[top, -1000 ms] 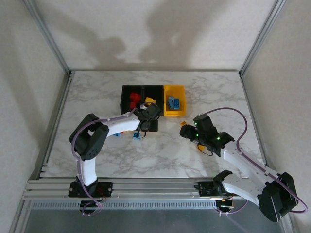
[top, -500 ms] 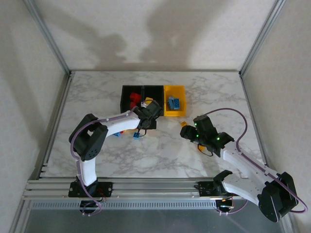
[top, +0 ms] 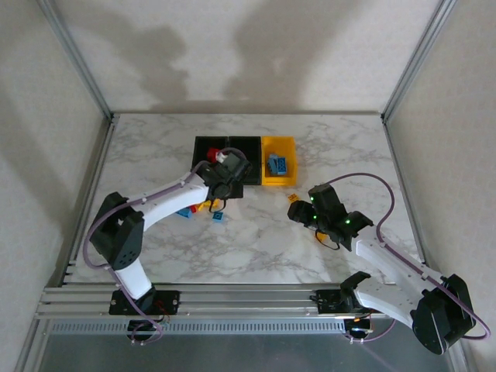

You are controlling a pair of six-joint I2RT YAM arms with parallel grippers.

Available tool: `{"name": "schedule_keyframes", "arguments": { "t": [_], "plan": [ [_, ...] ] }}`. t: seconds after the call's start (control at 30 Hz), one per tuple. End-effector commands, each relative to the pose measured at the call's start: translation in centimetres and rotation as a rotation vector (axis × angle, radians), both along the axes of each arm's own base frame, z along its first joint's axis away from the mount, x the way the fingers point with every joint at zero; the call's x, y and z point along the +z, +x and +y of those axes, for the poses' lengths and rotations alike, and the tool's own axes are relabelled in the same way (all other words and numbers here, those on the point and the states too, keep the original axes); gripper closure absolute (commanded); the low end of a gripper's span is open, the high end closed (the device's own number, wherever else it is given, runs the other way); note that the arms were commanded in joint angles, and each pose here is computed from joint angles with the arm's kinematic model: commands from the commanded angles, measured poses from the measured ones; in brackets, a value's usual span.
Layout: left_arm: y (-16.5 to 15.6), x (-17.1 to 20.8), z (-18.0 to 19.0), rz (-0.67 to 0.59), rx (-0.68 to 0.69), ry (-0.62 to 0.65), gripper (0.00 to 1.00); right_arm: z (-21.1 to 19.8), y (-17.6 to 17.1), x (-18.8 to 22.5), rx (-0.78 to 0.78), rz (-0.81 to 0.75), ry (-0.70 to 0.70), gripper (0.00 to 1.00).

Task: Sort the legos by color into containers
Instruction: Pick up the lego from the center of the table, then place the lego in the container.

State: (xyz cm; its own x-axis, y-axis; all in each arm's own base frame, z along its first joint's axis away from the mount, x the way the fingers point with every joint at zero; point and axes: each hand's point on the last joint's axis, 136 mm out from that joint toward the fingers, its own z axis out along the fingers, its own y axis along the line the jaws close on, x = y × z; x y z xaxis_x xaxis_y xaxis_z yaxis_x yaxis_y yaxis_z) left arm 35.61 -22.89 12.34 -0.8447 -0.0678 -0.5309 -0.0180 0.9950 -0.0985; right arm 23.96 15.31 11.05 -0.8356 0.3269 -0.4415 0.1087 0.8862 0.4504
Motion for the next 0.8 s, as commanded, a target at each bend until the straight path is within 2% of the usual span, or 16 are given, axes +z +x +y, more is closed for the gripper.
{"name": "schedule_keyframes", "arguments": {
  "t": [0.0,0.2,0.4,0.77],
  "plan": [
    [2.6,3.3,3.7,-0.059,0.068,0.045,0.95,0.6,0.2,0.0,0.020,-0.001,0.004,0.35],
    [7.6,4.2,7.0,-0.080,0.140,0.077,0.94,0.7,0.3,0.2,0.016,-0.003,0.010,0.35],
    [11.4,1.6,9.0,-0.042,0.178,0.128,0.94,0.2,0.2,0.4,-0.001,-0.007,-0.003,0.35],
    [13.9,-2.7,9.9,0.040,0.199,0.190,0.90,0.1,0.3,0.3,-0.008,0.001,-0.017,0.35]
  ]
}}
